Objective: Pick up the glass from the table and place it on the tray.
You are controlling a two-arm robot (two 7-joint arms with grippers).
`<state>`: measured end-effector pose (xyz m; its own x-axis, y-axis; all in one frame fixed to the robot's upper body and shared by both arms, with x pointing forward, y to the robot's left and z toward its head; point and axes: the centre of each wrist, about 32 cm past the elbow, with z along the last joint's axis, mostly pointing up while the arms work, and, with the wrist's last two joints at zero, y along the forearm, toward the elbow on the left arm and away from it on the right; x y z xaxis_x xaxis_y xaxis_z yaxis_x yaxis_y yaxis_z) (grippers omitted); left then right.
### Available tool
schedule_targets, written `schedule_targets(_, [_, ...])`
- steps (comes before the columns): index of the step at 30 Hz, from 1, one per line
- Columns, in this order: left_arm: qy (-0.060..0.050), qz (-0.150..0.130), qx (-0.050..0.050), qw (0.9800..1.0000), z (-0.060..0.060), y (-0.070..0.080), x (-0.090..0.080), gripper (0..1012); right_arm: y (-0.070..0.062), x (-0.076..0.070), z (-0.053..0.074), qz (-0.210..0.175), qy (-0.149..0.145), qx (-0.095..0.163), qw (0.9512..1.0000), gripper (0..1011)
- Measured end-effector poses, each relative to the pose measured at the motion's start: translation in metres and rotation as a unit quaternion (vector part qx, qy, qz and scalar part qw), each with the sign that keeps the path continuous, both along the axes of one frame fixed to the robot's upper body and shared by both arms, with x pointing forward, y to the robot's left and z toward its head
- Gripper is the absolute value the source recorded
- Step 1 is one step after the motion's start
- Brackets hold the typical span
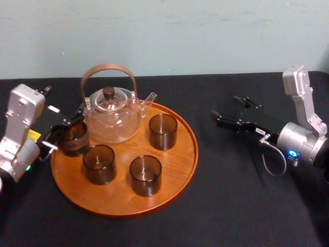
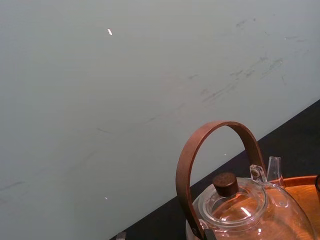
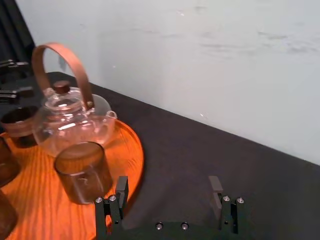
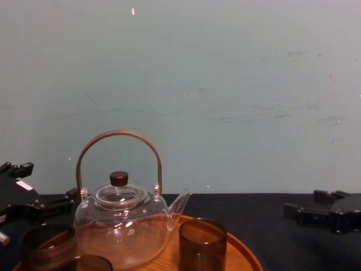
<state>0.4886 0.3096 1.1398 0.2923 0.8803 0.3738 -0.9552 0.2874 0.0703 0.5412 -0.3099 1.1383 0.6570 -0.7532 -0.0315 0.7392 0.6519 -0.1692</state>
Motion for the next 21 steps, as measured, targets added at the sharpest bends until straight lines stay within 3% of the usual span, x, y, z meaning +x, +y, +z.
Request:
schedule_targets(8, [0.000,0.000,0.000,1.0000,0.0000,0.0000,0.0000,1001,-0.0031,-0.0019,-0.0047,-0.019,0.009,-0.002,0.9998,1002])
schedule_targets(21, [0.000,0.000,0.000,1.0000,0.0000,0.0000,0.0000,1001,-0.0035,-0.0020,-0.0044,-0.018,0.008,-0.003,0.9998,1002])
